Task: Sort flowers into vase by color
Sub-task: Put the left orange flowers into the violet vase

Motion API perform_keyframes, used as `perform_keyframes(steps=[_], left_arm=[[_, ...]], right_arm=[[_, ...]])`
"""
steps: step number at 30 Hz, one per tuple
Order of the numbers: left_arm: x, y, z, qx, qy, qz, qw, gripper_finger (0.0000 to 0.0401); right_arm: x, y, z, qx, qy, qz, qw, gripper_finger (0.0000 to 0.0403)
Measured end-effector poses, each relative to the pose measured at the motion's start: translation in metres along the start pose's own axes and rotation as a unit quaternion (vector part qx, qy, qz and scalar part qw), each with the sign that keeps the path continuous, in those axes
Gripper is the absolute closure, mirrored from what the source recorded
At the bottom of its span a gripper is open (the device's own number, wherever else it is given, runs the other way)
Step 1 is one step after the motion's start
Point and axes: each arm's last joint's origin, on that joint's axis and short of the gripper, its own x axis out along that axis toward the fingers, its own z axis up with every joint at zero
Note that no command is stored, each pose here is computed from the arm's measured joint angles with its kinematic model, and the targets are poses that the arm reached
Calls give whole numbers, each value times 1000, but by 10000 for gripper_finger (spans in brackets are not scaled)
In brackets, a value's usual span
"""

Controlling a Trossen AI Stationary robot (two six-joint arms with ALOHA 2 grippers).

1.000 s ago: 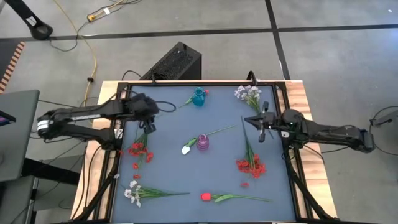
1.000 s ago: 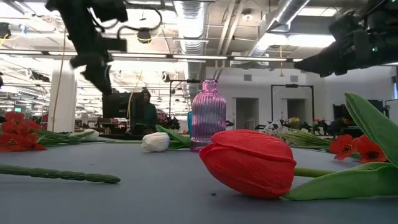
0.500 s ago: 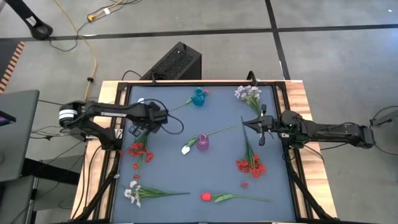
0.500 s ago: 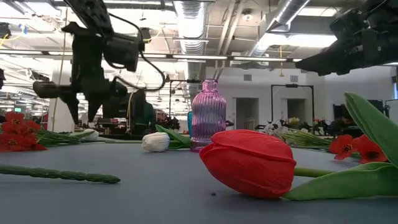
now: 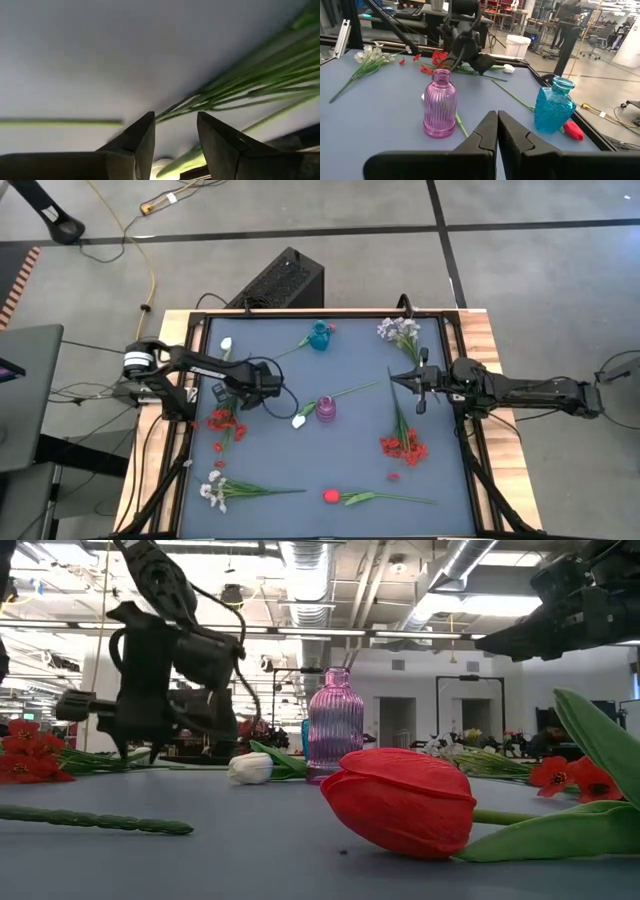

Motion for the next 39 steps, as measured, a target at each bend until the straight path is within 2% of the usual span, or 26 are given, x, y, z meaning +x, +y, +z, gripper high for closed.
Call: perform_keyframes(steps=[6,12,15,21,23,31,39], left_arm=[[12,1,9,52,29,-26,998,266],[15,1,13,69,40,-27,996,275],[13,1,14,69,41,-24,997,302],[11,-2,18,72,43,-19,996,388],[10,-2,19,72,41,-19,996,394],[0,-2,23,50,32,-8,998,399],[-36,1,22,-4,-13,40,999,401]], right_arm=[[0,0,0,0,0,-1,1000,362],[0,0,0,0,0,-1,1000,362],[0,0,0,0,0,-1,1000,362],[0,0,0,1,-1,-2,1000,362],[0,0,0,1,-1,-2,1000,362],[0,0,0,1,-1,-2,1000,362],[0,-1,2,2,-8,-3,1000,362]])
